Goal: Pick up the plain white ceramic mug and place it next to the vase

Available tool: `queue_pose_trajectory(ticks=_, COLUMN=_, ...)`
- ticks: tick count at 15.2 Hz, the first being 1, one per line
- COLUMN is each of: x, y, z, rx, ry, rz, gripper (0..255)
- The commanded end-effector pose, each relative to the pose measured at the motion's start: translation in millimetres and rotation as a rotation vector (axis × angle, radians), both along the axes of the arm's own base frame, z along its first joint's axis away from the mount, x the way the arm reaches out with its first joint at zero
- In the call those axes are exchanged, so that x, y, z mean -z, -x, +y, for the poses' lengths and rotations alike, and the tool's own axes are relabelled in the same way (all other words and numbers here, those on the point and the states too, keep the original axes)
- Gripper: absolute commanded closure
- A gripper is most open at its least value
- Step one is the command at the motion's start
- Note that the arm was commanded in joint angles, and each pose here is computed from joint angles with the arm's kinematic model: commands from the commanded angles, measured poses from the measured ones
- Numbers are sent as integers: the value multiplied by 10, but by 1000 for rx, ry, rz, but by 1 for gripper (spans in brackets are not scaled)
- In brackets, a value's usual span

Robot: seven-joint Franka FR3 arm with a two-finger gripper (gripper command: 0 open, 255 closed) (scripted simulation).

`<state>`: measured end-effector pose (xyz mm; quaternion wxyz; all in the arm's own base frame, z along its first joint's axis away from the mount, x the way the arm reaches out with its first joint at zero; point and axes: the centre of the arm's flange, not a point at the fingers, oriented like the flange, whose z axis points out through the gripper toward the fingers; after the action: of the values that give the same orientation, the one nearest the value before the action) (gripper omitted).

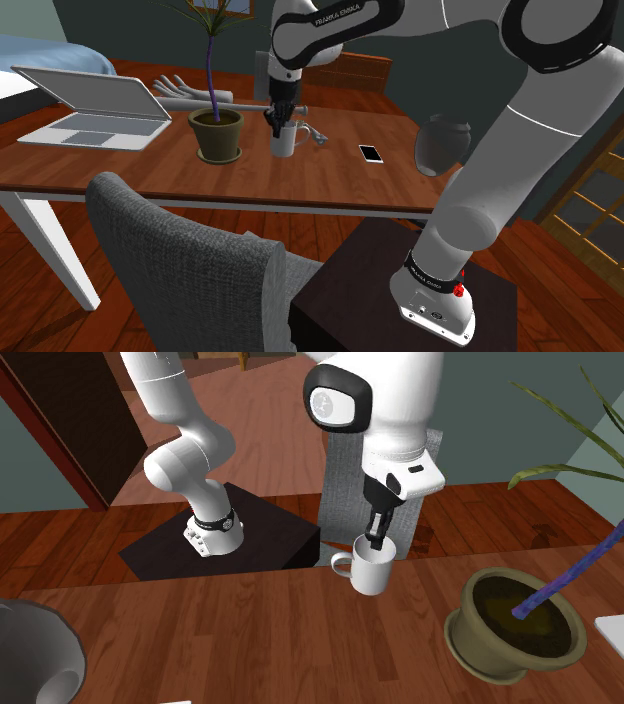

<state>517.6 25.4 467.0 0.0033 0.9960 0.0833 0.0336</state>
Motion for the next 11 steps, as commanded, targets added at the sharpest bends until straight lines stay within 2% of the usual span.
queue_pose_trajectory(ticks=1, x=-106, y=3, z=-6, rx=0, ry=0, rz=0, gripper=255)
queue_pose_trajectory(ticks=11, x=-633, y=3, z=-6, rx=0, ry=0, rz=0, gripper=255)
